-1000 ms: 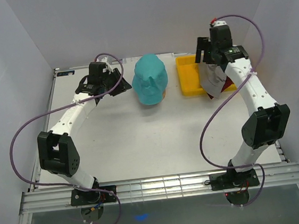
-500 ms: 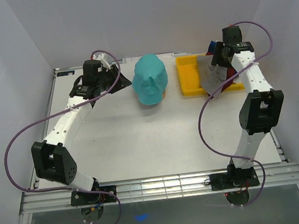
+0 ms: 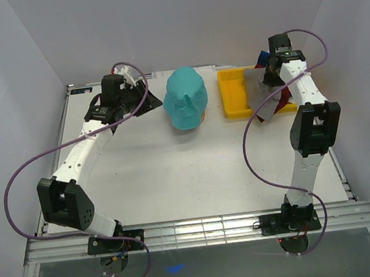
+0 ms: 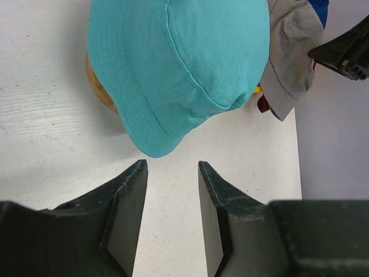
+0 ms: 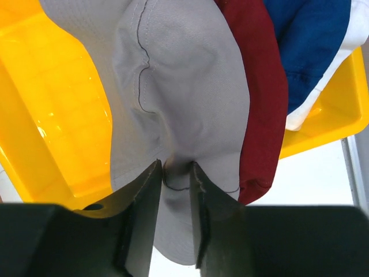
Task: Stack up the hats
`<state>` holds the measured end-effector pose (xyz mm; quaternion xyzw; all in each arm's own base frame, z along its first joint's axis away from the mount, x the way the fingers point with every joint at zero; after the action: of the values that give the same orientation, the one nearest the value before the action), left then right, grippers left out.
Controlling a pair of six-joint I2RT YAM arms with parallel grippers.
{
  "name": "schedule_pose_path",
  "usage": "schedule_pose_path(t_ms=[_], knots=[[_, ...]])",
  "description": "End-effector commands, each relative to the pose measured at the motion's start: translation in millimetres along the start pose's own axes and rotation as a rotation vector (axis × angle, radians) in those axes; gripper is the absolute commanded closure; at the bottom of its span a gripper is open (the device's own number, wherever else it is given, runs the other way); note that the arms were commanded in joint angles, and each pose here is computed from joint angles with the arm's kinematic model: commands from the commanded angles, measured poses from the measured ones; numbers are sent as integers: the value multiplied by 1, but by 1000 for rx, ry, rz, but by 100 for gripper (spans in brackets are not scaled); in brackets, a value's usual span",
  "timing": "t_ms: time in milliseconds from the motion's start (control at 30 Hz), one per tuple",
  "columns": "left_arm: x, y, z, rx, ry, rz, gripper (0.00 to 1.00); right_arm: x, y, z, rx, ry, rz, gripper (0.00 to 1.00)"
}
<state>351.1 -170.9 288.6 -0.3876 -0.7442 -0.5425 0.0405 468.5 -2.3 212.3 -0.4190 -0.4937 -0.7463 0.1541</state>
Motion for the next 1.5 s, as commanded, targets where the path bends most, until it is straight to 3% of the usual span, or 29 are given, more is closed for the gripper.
schedule_pose_path(t_ms=[0, 200, 533, 800, 1167, 1467], knots=[[19, 16, -12, -27, -31, -52, 49, 1, 8, 0, 16, -24, -31, 70], [18, 17, -15, -15, -47, -48, 49, 6, 10, 0, 31, -10, -37, 92], [20, 25, -24, -8, -92, -59, 47, 70, 44, 25, -10, 206, -122, 92], [23, 35, -38, -15, -158, -92, 29, 149, 73, 46, -81, 440, -244, 92], [15, 52, -67, 104, -365, -120, 22, 236, 78, 82, -180, 836, -293, 92], [5, 85, -91, 210, -505, -195, 20, 276, 65, 115, -159, 993, -270, 92]])
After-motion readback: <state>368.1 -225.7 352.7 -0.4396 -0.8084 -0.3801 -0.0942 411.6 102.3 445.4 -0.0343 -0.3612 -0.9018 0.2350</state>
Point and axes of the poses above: each gripper's point midway between its finger pads, its own x axis back along the fingers, its own z axis along the line the jaws close on, y = z × x, the point moved 6 cm from there along x, back along the fingers, and after that the axes turned 15 degrees about -x, right-handed, at the moved point
